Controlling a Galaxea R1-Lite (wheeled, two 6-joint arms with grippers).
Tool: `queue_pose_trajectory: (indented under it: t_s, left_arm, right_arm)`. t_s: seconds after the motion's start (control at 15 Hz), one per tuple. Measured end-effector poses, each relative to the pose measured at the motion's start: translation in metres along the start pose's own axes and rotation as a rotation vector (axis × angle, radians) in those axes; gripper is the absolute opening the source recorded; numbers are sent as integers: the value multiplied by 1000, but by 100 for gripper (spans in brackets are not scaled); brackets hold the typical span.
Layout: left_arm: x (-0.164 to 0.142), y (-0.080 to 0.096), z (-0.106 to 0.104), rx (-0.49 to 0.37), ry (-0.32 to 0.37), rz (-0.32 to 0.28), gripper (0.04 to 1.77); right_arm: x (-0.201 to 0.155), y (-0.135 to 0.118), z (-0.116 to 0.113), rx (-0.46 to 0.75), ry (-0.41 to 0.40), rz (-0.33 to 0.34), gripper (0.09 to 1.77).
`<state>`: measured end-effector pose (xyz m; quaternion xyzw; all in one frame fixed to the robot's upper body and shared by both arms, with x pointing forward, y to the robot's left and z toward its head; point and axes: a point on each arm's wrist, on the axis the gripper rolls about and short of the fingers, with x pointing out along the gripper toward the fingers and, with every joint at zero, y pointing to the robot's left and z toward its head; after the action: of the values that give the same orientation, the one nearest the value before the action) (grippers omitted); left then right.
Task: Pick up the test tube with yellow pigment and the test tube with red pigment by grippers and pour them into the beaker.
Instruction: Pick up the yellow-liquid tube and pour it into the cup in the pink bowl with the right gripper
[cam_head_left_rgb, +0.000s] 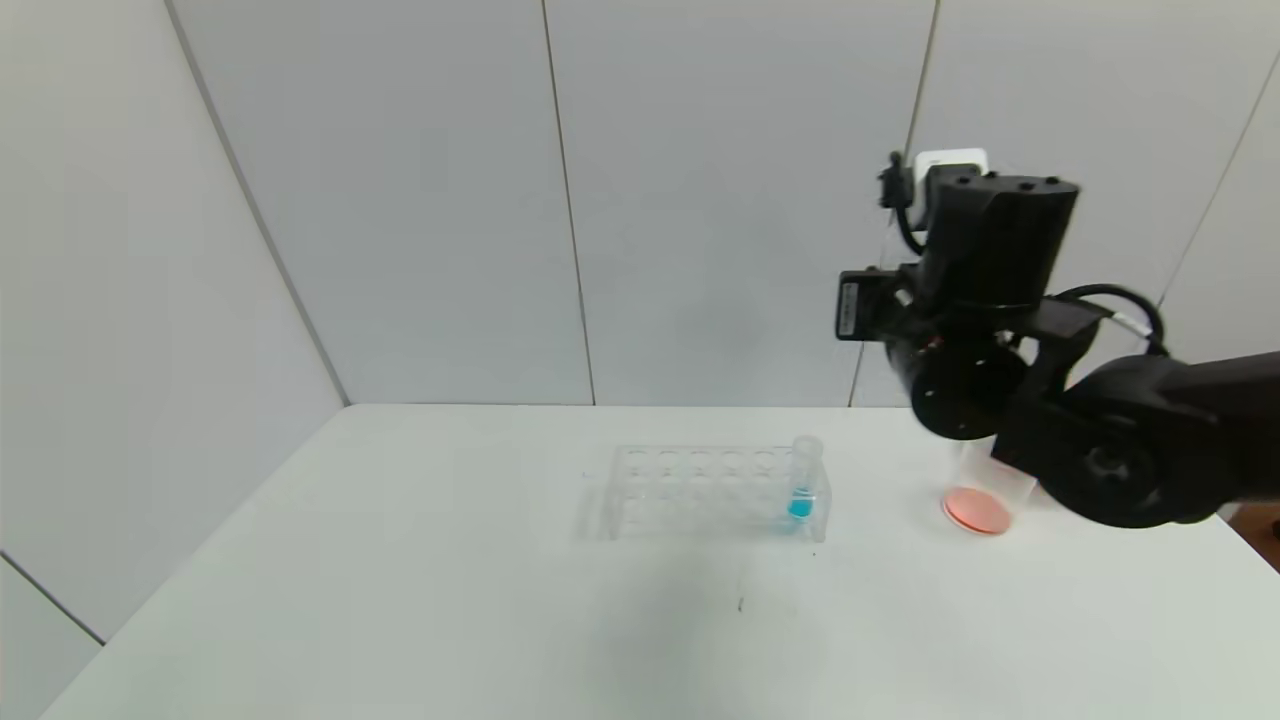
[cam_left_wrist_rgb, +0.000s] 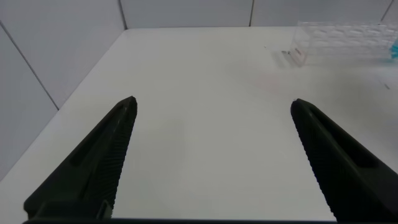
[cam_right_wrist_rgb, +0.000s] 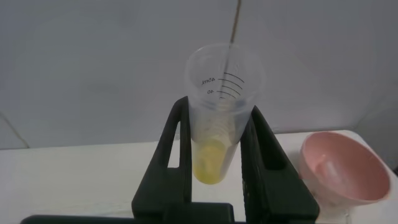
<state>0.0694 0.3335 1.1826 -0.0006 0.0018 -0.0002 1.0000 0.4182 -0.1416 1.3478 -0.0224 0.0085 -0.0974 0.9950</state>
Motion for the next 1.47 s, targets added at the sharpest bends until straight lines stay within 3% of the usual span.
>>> queue_pose_trajectory:
  t_s: [0.2,0.4,0.6,0.8,1.07,1.33,1.47]
  left_arm:
    - [0,0,0,0,0,0,176]
    - [0,0,0,0,0,0,176]
    - [0,0,0,0,0,0,176]
    - [0,0,0,0,0,0,176]
    - [0,0,0,0,0,0,176]
    - [0,0,0,0,0,0,176]
    - [0,0,0,0,0,0,176]
  right_arm:
    - [15,-61,12,-24,-18,35,51]
    - [21,-121,7,-103,-2,91,51]
    - [21,-174,-4,-225,8,186,51]
    - [21,-217,-15,-415,6,221,51]
    - [30,-248,-22,-551,-80,233,51]
    - [46,-263,-44,-659,-108,339,51]
    - [54,-267,-54,-707,-122,339,51]
